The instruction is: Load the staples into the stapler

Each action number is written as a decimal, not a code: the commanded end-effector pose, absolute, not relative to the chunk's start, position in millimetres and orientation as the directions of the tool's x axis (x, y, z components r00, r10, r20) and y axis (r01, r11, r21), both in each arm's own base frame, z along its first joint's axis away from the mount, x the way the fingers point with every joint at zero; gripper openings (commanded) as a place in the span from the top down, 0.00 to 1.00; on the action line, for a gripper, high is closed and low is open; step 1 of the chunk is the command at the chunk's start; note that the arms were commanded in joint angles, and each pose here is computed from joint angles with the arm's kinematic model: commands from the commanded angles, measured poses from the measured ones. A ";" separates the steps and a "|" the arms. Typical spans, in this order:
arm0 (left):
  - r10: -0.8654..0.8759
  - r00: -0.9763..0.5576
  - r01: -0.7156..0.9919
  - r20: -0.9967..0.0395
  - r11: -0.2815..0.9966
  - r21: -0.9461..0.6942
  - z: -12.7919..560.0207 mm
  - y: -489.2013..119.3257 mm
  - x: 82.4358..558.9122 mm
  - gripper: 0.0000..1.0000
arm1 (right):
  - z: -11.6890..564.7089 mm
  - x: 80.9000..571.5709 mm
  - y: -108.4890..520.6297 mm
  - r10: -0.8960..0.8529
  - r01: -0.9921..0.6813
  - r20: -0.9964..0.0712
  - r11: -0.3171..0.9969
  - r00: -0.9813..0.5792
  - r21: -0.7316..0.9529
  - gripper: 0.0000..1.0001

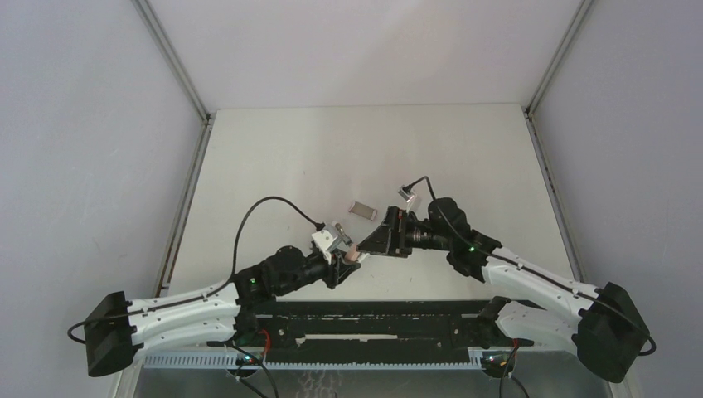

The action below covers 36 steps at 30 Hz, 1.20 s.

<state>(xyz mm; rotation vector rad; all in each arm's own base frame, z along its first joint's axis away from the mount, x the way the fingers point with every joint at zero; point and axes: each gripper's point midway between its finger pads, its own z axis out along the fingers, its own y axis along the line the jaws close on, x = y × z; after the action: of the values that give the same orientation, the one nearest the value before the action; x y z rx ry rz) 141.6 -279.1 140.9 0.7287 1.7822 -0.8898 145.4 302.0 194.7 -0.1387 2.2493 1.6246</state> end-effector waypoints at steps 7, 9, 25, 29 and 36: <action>-0.017 -0.295 0.816 -0.955 0.515 -0.261 185.7 -291.3 145.4 1.00 | 178.7 165.9 303.1 0.159 -0.270 -0.393 0.500 -0.906 0.823 0.17; -0.017 -0.295 0.817 -0.955 0.514 -0.262 186.0 -291.6 145.4 1.00 | 177.8 167.2 303.2 0.155 -0.274 -0.399 0.507 -0.904 0.817 0.17; -0.008 -0.293 0.820 -0.956 0.513 -0.255 184.2 -293.3 145.9 1.00 | 177.7 151.9 342.1 0.011 -0.317 -0.358 0.438 -0.934 0.841 0.72; -0.009 -0.292 0.816 -0.956 0.519 -0.254 183.3 -291.0 146.2 1.00 | 174.5 152.7 338.6 0.016 -0.313 -0.360 0.460 -0.933 0.831 1.00; -0.006 -0.291 0.813 -0.957 0.525 -0.251 181.2 -289.6 146.8 1.00 | 182.5 154.5 335.8 0.040 -0.324 -0.382 0.456 -0.923 0.829 1.00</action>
<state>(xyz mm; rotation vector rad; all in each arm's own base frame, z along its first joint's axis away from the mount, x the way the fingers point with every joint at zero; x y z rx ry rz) 138.9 -280.0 136.3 0.7465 1.7987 -0.8984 153.8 327.3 148.1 -0.1959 2.4751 1.3868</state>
